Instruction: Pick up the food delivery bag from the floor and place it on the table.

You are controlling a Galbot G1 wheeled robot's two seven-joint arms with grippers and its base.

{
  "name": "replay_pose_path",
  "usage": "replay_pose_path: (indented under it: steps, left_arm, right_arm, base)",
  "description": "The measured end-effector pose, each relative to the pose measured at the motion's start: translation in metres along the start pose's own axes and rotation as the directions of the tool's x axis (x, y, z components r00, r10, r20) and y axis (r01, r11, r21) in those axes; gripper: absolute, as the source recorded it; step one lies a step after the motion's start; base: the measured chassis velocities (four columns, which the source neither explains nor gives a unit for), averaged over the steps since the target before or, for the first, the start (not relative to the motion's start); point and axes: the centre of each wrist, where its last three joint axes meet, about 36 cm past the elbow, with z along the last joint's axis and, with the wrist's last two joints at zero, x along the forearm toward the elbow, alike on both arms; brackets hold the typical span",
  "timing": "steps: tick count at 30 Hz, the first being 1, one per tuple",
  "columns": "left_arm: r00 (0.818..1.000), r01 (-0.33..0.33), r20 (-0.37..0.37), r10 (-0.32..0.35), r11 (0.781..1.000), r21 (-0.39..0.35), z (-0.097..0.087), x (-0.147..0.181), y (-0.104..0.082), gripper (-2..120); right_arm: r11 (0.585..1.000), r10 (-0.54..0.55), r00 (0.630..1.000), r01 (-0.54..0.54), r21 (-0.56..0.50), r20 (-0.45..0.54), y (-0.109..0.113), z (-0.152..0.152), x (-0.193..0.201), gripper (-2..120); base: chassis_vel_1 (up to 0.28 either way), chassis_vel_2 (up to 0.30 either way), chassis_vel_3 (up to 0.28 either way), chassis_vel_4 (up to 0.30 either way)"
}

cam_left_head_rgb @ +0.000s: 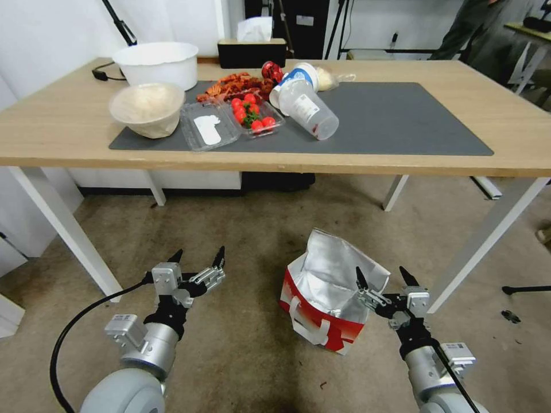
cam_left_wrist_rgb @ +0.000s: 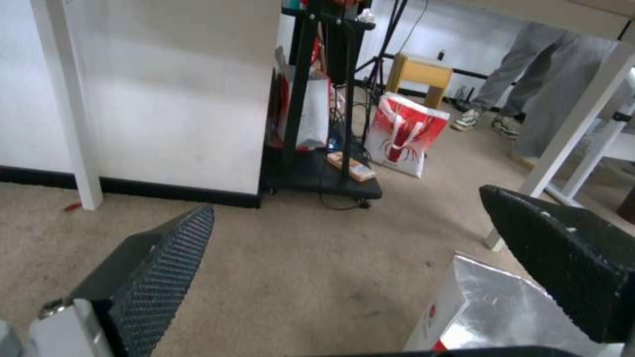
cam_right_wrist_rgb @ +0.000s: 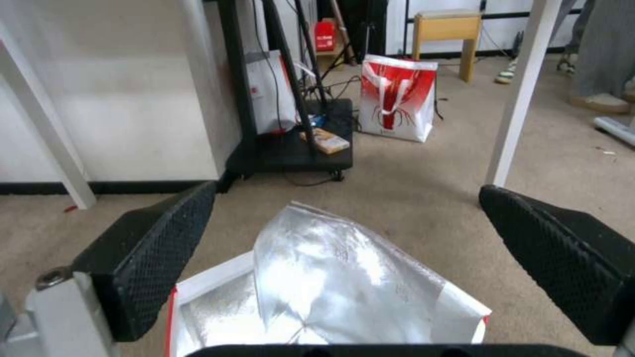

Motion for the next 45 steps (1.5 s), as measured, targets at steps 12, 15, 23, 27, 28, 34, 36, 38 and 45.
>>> replay_pose_path:
  steps: [12,15,23,27,28,34,36,38,45]
  left_arm:
    - [1.0,0.0,0.001,0.0,1.0,0.002,0.0001,0.0003,0.0002,100]
    - [1.0,0.0,0.002,0.0,1.0,0.002,0.0,0.0003,0.0001,100]
    - [1.0,-0.002,0.004,0.002,1.0,-0.002,-0.0019,0.0014,-0.0001,100]
    - [1.0,-0.002,0.005,0.002,1.0,-0.003,-0.0031,0.0026,-0.0003,100]
    - [1.0,-0.002,0.005,0.002,1.0,-0.003,-0.0031,0.0026,-0.0003,100]
    - [1.0,-0.004,0.008,0.004,1.0,-0.002,-0.004,0.0034,-0.0009,100]
    - [1.0,-0.004,0.007,0.004,1.0,-0.002,-0.004,0.0035,-0.0009,100]
    - [1.0,-0.003,0.011,0.003,1.0,-0.002,-0.005,0.0042,-0.0008,100]
    - [1.0,-0.005,0.013,0.005,1.0,-0.004,-0.0065,0.0048,-0.0005,100]
  right_arm:
    - [1.0,-0.003,1.0,0.003,-0.001,-0.001,-0.0021,-0.001,-0.0026,100]
    - [1.0,-0.003,1.0,0.003,-0.002,-0.002,-0.0019,-0.0008,-0.0025,100]
    - [1.0,-0.002,1.0,0.002,-0.002,0.0,-0.0014,-0.0016,-0.0017,100]
    - [1.0,0.0,1.0,0.0,-0.002,0.002,-0.0007,-0.0022,-0.0005,100]
    - [1.0,0.0,1.0,0.0,-0.002,0.002,-0.0007,-0.0022,-0.0005,100]
    - [1.0,0.0,1.0,0.0,0.0,0.005,-0.0009,-0.0031,0.0005,100]
    - [1.0,0.0,1.0,0.0,0.0,0.005,-0.0011,-0.0031,0.0005,100]
    - [1.0,0.0,1.0,0.0,0.001,0.005,-0.0012,-0.003,0.0007,100]
    - [1.0,-0.002,1.0,0.002,0.005,0.003,-0.0012,-0.002,0.0025,100]
  base:
    - [0.0,0.0,0.0,0.0]
    - [0.0,0.0,0.0,0.0]
    - [0.0,0.0,0.0,0.0]
    - [0.0,0.0,0.0,0.0]
    - [0.0,0.0,0.0,0.0]
    - [0.0,0.0,0.0,0.0]
    - [0.0,0.0,0.0,0.0]
    - [0.0,0.0,0.0,0.0]
    - [0.0,0.0,0.0,0.0]
